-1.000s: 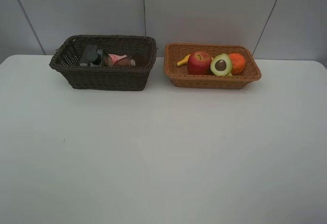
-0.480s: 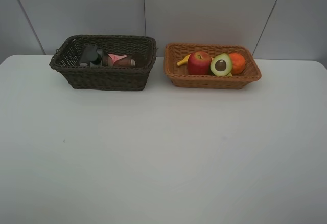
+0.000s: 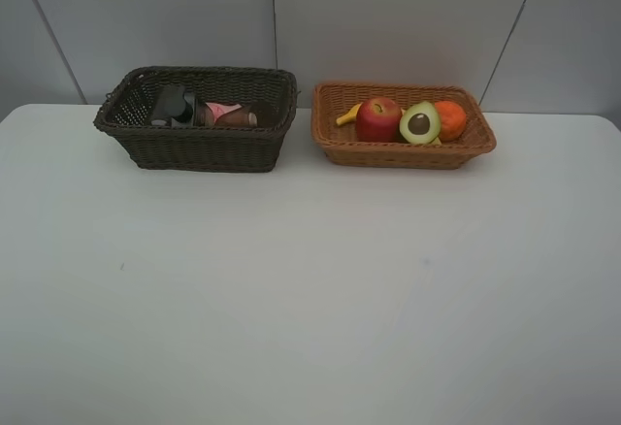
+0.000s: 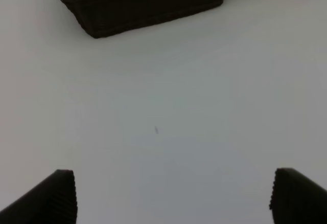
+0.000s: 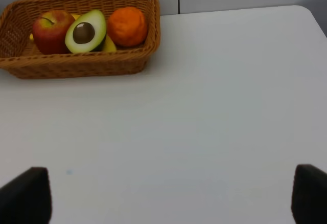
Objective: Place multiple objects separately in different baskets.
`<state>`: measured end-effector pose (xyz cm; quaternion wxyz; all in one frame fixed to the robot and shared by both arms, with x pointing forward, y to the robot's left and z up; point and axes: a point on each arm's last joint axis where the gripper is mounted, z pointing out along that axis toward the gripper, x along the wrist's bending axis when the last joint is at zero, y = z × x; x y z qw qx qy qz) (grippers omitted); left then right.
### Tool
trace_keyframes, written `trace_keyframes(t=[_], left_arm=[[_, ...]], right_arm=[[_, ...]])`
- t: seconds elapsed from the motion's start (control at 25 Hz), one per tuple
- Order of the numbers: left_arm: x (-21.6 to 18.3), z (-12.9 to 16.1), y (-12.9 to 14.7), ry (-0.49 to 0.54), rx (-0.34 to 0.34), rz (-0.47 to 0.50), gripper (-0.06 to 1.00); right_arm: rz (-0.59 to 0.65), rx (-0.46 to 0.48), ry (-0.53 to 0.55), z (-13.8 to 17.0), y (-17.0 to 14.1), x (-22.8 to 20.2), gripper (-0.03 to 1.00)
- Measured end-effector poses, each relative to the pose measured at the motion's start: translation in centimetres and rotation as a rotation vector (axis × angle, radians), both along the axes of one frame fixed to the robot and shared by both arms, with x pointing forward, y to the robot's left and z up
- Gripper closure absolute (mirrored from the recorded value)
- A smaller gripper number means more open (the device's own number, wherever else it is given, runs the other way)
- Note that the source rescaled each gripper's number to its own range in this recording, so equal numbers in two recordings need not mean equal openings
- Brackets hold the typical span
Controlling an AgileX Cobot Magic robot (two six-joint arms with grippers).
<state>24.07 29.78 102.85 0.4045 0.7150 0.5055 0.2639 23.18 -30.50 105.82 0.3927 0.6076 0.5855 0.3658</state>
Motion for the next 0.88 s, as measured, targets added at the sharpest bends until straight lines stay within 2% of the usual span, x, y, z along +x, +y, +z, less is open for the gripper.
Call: trace_keyframes(t=[0.32, 0.6, 0.88], left_arm=[[0.11, 0.00, 0.36, -0.014, 0.038, 0.040, -0.06], [0.09, 0.00, 0.43, -0.012, 0.042, 0.177, -0.06], [0.09, 0.00, 0.43, -0.012, 0.042, 0.185, -0.06]], right_arm=[[0.000, 0.000, 0.000, 0.00, 0.00, 0.00, -0.03], [0.000, 0.000, 0.000, 0.00, 0.00, 0.00, -0.03], [0.000, 0.000, 0.000, 0.00, 0.00, 0.00, -0.03]])
